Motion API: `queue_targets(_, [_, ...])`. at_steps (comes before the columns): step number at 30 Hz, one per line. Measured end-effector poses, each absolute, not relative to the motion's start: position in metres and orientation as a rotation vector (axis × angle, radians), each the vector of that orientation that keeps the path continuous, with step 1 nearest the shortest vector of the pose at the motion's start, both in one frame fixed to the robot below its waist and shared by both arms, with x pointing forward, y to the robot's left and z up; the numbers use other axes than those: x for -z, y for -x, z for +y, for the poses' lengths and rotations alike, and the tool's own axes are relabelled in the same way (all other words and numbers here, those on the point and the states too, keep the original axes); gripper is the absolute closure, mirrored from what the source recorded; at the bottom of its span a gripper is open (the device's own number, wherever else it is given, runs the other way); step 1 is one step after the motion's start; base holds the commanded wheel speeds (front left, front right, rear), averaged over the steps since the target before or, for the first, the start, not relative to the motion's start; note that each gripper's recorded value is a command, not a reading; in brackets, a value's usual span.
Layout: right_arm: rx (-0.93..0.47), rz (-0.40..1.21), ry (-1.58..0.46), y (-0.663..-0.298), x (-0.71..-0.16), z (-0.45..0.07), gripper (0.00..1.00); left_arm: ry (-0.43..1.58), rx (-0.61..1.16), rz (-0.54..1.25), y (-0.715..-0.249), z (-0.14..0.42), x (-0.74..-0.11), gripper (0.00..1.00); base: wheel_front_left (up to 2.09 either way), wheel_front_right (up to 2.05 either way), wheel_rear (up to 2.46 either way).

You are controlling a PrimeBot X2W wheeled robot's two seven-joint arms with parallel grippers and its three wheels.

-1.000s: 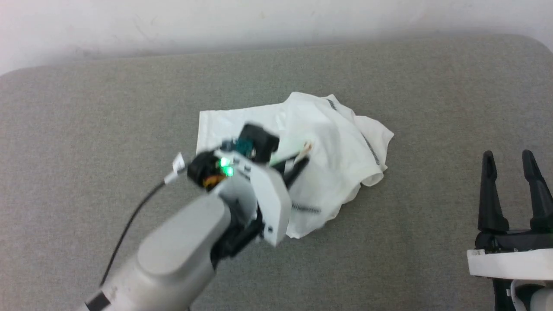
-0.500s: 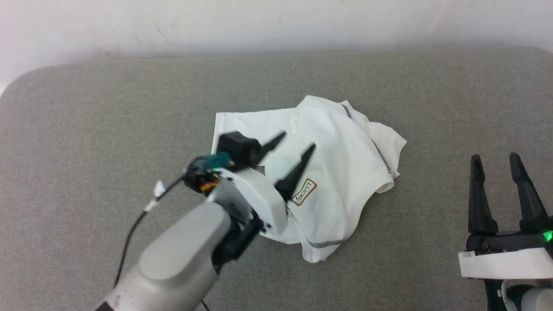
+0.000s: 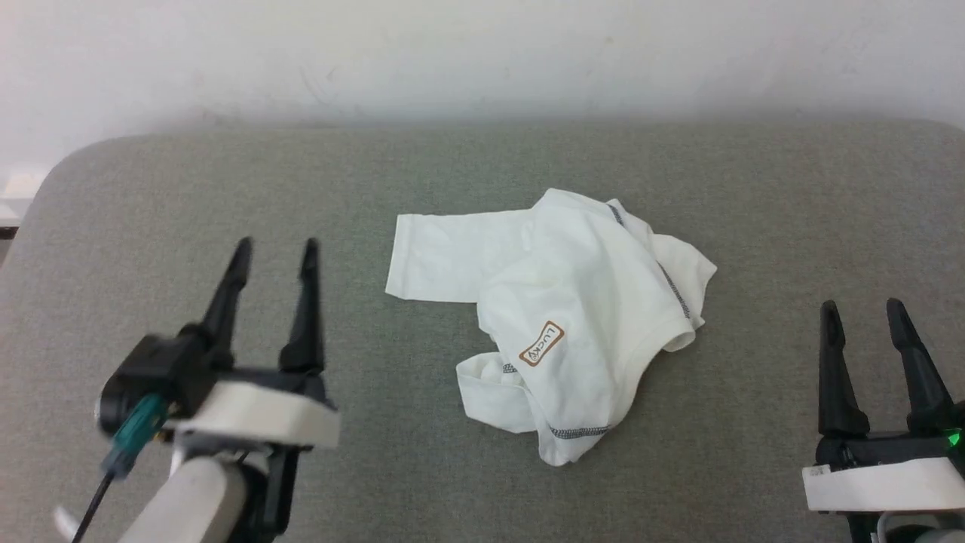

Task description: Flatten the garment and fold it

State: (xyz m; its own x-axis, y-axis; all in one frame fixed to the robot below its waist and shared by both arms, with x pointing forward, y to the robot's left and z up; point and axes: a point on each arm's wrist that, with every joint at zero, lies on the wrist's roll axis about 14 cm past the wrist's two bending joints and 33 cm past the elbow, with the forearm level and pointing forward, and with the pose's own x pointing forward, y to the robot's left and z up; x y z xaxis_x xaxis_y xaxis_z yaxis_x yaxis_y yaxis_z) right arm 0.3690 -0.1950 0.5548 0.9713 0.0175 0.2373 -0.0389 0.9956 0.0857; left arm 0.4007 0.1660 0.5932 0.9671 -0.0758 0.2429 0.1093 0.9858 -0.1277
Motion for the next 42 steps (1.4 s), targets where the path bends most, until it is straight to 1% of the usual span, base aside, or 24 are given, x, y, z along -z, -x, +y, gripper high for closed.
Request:
queue_targets(5, [-0.046, -0.212, -0.094, -0.375, -0.546, -0.189, 0.00, 0.149, -0.059, -0.220, -0.369, 0.199, -0.575, 0.00, 0.00, 0.00, 0.00])
queue_targets(10, [-0.070, -0.180, -0.100, -0.388, -0.539, -0.181, 0.00, 0.174, -0.116, -0.185, -0.352, 0.208, -0.557, 0.00, 0.00, 0.00, 0.00])
queue_targets(16, [-0.109, -0.152, -0.065, -0.430, -0.553, -0.166, 0.00, 0.206, -0.133, -0.179, -0.357, 0.210, -0.548, 0.00, 0.00, 0.00, 0.00])
queue_targets(19, [-0.133, -0.090, -0.030, -0.455, -0.554, -0.155, 0.00, 0.214, -0.136, -0.166, -0.363, 0.211, -0.541, 0.00, 0.00, 0.00, 0.00])
queue_targets(23, [-0.170, 0.048, 0.003, -0.485, -0.537, -0.141, 0.00, 0.216, -0.132, -0.154, -0.374, 0.211, -0.532, 0.00, 0.00, 0.00, 0.00])
queue_targets(29, [-0.164, 0.385, 0.018, -0.509, -0.470, -0.148, 0.00, 0.218, -0.124, -0.117, -0.388, 0.211, -0.515, 0.00, 0.00, 0.00, 0.00])
queue_targets(30, [-0.164, 0.385, 0.018, -0.509, -0.470, -0.148, 0.00, 0.218, -0.124, -0.117, -0.388, 0.211, -0.515, 0.00, 0.00, 0.00, 0.00])
queue_targets(31, [-0.146, 0.495, 0.028, -0.511, -0.446, -0.155, 0.00, 0.216, -0.119, -0.106, -0.392, 0.211, -0.510, 0.00, 0.00, 0.00, 0.00])
queue_targets(32, [-0.146, 0.495, 0.028, -0.511, -0.446, -0.155, 0.00, 0.216, -0.119, -0.106, -0.392, 0.211, -0.510, 0.00, 0.00, 0.00, 0.00])
queue_targets(36, [-0.133, 0.683, 0.067, -0.507, -0.404, -0.162, 0.00, 0.212, -0.120, -0.085, -0.397, 0.213, -0.500, 0.00, 0.00, 0.00, 0.00])
queue_targets(39, [-0.147, 0.768, 0.066, -0.504, -0.383, -0.157, 0.00, 0.200, -0.135, -0.065, -0.397, 0.219, -0.493, 0.00, 0.00, 0.00, 0.00])
queue_targets(41, [-0.164, 0.788, 0.060, -0.506, -0.377, -0.151, 0.00, 0.196, -0.145, -0.055, -0.396, 0.223, -0.490, 0.00, 0.00, 0.00, 0.00])
queue_targets(42, [-0.170, 0.789, 0.050, -0.509, -0.376, -0.148, 0.13, 0.193, -0.151, -0.050, -0.395, 0.225, -0.488, 0.00, 0.00, 0.00, 0.00])
